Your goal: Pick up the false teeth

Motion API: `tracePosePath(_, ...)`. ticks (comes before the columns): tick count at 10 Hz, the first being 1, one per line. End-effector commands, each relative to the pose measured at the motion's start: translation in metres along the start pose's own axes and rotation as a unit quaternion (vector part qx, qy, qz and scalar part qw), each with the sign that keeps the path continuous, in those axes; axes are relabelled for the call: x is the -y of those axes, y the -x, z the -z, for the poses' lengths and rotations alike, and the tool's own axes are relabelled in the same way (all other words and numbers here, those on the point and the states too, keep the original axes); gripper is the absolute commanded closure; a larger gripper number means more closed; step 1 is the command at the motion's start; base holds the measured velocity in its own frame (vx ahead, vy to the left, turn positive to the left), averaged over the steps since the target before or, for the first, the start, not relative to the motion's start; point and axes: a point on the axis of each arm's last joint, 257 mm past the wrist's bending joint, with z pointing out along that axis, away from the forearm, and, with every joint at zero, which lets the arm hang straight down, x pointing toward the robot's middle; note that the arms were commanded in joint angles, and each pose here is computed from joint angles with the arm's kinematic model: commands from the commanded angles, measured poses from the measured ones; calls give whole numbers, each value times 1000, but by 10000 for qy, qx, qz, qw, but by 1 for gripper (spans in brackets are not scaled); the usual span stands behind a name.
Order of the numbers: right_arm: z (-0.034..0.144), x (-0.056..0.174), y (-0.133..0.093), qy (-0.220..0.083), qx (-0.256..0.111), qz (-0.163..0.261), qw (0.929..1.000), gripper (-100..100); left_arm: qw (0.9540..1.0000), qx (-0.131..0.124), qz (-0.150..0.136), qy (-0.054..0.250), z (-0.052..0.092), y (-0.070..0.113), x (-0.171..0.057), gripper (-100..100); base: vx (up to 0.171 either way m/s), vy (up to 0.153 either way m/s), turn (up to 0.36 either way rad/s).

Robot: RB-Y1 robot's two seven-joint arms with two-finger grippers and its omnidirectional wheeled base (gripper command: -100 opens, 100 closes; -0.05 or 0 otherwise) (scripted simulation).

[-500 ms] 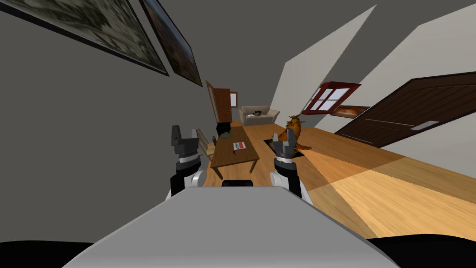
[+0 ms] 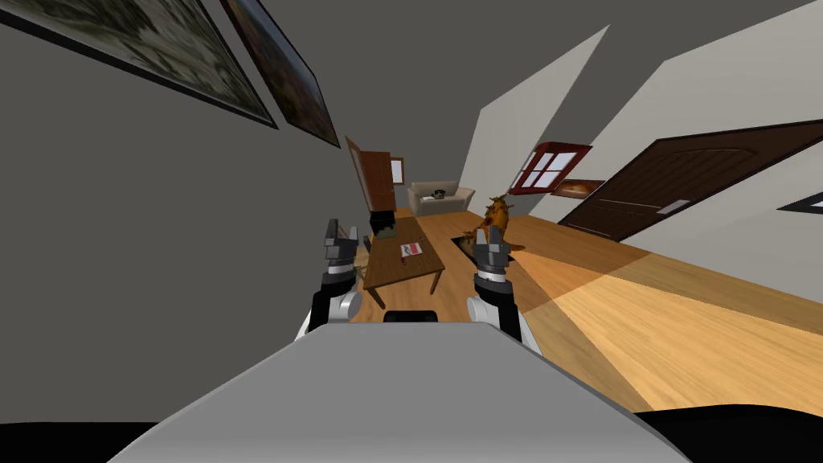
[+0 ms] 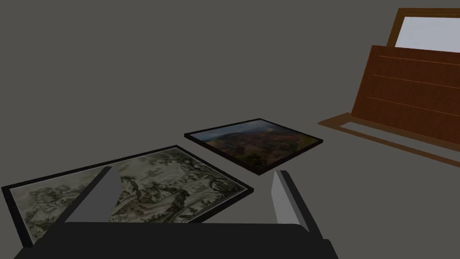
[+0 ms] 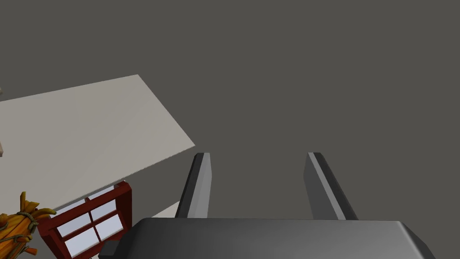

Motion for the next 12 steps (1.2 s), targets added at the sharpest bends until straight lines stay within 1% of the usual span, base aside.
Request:
tracePosePath(1,0,0,0,0,0,0,10000,0,9994,-158,66,289,-1,-8,-24,-100,-56,76,-155)
tracePosePath(2,0,0,0,0,0,0,10000,0,9986,-261,106,444,-2,-14,-37,-100,-61,75,-144)
tracePosePath(3,0,0,0,0,0,0,10000,0,9984,-262,103,486,-1,-14,-41,-100,-41,48,-69)
tracePosePath(4,0,0,0,-1,0,0,10000,0,9969,-370,134,681,0,-20,-58,-100,-34,38,-120)
tracePosePath(6,0,0,0,0,0,0,10000,0,9924,-592,176,1061,2,-33,-91,-100,-58,67,-221)
tracePosePath(7,0,0,0,0,0,0,10000,0,9912,-597,166,1172,6,-33,-100,-100,-40,59,-82)
tracePosePath(8,0,0,0,-1,0,1,10000,0,9872,-711,172,1418,10,-39,-120,-100,-36,39,-104)
tracePosePath(9,0,0,0,-1,0,0,10000,0,9871,-711,171,1428,10,-39,-121,-100,-25,29,-77)
tracePosePath(11,0,0,0,0,0,0,10000,0,9781,-928,169,1853,16,-50,-157,-100,-34,47,-216)
tracePosePath(12,0,0,0,0,0,0,10000,0,9759,-928,154,1968,22,-49,-166,-100,-33,51,-83)
